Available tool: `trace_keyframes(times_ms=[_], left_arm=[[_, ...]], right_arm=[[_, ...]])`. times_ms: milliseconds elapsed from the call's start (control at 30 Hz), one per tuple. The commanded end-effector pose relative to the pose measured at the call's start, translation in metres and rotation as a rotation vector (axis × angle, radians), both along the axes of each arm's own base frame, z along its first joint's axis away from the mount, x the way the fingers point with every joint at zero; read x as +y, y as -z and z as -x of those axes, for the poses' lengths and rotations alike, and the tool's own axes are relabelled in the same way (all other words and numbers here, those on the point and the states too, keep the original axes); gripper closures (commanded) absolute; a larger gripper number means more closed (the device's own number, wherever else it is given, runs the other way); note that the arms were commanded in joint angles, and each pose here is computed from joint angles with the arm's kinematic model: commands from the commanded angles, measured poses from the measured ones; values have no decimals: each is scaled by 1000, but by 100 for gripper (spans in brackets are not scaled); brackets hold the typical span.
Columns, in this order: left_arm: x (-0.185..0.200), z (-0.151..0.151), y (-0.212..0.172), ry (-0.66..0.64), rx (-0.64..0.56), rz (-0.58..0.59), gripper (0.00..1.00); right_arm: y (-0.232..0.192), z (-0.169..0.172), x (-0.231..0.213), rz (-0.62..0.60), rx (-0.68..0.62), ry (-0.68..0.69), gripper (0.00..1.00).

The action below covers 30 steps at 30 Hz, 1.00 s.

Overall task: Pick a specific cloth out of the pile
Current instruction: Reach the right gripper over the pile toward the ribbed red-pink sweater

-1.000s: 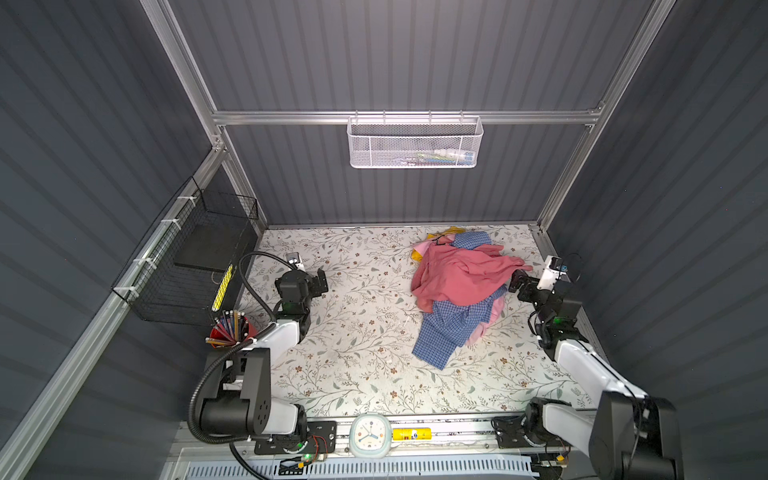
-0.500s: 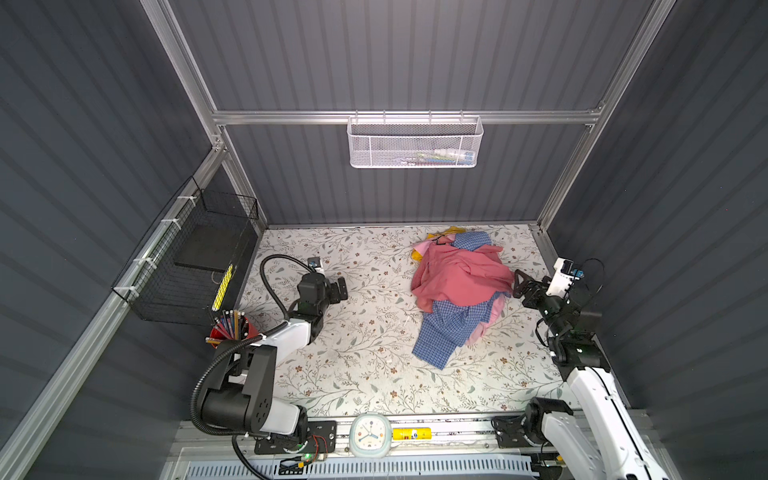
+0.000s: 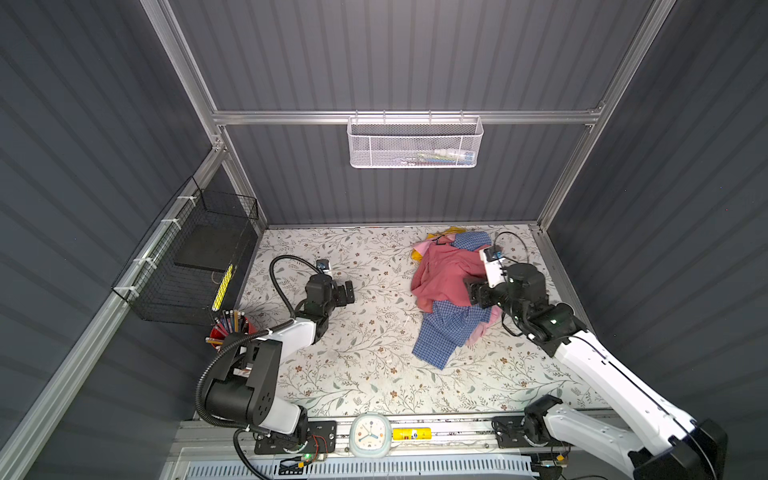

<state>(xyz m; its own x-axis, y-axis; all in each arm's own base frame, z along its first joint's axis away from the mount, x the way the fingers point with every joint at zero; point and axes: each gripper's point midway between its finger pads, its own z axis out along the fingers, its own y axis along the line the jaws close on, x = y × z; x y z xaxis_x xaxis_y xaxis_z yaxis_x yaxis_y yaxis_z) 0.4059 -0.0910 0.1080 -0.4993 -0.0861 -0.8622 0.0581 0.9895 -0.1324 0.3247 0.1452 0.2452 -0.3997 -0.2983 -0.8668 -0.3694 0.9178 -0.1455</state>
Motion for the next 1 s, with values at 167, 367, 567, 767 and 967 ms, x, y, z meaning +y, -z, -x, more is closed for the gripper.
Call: trace_keyframes(times_ms=[167,367,567,767,967], left_arm=[[4,4,-4,-36,-17,39,0],[3,4,-1,-37,-9,50,0],[2,4,-2,-33,-9,57,0],[2,7,0,-30,-1,62,0],[-1,9,0,-13,2,70,0]], right_arm=[[40,1,32,485,124,-137,20],[62,3,50,647,173,-216,20],[77,1,64,734,189,-269,21],[87,-1,77,805,192,-302,21],[90,4,102,812,173,-372,21]])
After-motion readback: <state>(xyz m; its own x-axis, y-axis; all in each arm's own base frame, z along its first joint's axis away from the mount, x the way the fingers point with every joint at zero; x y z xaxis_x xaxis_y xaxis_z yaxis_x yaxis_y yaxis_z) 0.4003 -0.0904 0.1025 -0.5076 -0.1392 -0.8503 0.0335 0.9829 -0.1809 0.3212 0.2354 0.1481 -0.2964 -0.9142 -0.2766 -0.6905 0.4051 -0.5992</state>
